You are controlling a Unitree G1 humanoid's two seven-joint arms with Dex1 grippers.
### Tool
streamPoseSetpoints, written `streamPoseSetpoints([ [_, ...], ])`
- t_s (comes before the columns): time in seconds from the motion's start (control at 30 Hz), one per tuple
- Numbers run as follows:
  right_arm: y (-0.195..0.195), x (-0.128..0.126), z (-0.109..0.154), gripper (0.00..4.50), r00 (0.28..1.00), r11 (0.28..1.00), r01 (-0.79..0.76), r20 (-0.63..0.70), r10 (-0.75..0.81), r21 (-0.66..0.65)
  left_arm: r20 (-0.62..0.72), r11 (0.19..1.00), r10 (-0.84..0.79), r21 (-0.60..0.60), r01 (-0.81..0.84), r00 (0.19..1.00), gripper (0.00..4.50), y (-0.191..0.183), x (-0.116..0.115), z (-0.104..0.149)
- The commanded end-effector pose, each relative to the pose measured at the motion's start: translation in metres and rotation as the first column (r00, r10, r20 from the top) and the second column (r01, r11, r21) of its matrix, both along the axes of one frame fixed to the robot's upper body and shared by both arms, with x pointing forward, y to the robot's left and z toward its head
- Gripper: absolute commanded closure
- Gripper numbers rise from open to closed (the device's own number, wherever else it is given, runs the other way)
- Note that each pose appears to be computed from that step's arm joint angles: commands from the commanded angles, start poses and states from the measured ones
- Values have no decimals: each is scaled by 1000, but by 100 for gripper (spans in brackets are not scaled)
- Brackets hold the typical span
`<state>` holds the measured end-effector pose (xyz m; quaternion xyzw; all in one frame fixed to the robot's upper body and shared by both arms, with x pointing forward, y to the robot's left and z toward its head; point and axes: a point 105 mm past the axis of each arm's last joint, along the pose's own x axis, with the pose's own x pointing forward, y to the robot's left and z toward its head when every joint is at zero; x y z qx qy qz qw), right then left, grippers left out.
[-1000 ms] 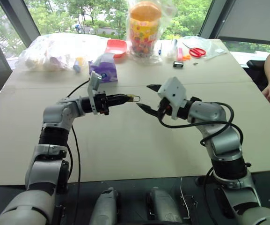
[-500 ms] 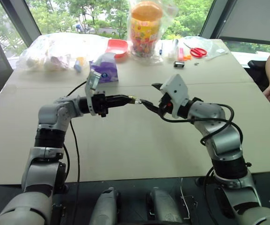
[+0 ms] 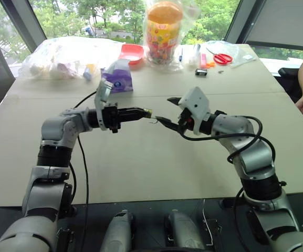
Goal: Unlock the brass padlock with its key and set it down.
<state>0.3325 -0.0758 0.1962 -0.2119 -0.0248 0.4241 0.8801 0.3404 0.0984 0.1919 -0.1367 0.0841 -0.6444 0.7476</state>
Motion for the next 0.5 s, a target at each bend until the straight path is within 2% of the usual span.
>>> streamPoseSetpoints([
  [0.03, 1, -9, 9, 94, 999, 999, -33, 33, 32, 11, 46, 1000, 4, -7, -4, 999, 450, -1, 2, 7],
  [0.17, -19, -5, 3, 94, 998, 998, 46, 35, -45, -30, 24, 1000, 0, -4, 0, 1000, 450, -5, 3, 2],
  [0.23, -47, -1, -8, 94, 989, 975, 143, 54, -136, -168, -48, 1000, 1, -7, -2, 999, 450, -11, 4, -12],
  [0.3, -59, -1, -11, 94, 982, 953, 185, 70, -173, -239, -97, 1000, -1, 4, 1, 995, 450, -16, 4, -24],
  [0.4, -51, -23, -12, 94, 995, 975, 91, -28, -99, -204, -195, 996, 84, 51, -75, 977, 450, -30, 16, -49],
  [0.5, -45, -43, -18, 94, 991, 979, 23, -126, -50, -203, -300, 993, 112, 15, -113, 947, 450, -45, 21, -59],
])
